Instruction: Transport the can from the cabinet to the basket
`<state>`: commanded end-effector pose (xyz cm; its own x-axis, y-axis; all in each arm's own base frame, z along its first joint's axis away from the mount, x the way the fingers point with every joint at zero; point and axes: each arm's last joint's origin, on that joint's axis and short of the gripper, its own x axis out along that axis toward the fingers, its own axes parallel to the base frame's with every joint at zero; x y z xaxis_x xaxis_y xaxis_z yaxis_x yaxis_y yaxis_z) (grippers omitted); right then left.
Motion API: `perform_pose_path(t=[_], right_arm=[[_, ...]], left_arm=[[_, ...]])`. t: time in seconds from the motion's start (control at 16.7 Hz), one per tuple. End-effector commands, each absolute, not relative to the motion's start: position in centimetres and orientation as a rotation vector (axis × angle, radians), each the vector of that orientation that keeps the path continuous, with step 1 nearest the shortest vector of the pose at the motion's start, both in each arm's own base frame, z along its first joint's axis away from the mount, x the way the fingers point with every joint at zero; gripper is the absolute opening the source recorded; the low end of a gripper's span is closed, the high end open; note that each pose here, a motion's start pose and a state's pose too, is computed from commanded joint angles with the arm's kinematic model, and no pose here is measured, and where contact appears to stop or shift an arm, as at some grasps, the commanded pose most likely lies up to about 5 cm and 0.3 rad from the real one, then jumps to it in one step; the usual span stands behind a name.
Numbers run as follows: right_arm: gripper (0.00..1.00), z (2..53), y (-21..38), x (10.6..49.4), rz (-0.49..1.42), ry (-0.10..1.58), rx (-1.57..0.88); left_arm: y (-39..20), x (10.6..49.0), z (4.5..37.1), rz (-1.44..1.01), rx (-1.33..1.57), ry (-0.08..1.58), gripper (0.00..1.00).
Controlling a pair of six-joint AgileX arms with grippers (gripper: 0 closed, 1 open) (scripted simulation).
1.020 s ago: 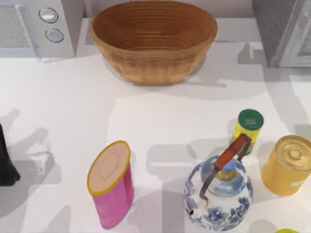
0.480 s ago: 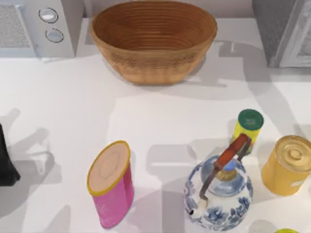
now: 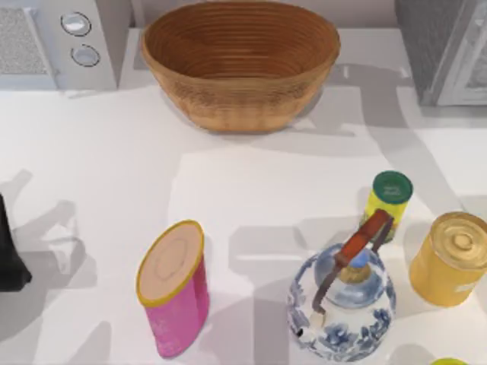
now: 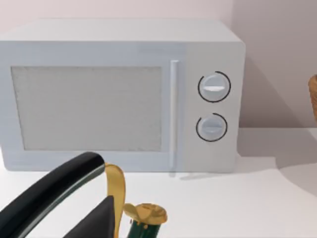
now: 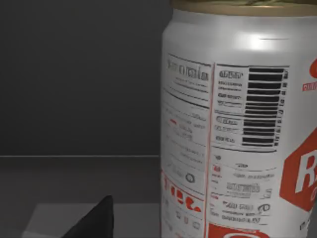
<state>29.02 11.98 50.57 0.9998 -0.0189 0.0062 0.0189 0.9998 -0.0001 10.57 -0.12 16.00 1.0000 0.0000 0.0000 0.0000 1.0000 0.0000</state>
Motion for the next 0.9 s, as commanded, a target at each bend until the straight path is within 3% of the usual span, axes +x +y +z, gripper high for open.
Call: perform_pose_path(t=[0.54,0.84,0.9], right_arm=[[1.00,50.8,12.1,34.5,-0.018,-0.010,0.001],[1.00,50.7,12.0,35.0,-0.018,-0.009,0.001],[0.92,50.7,12.0,35.0,-0.018,-0.009,0.001]], left_arm=[[-0.1,10.6,16.0,0.000,0.000,0.000,1.00],[-0.1,10.6,16.0,0.000,0.000,0.000,1.00],[-0.1,10.6,16.0,0.000,0.000,0.000,1.00]])
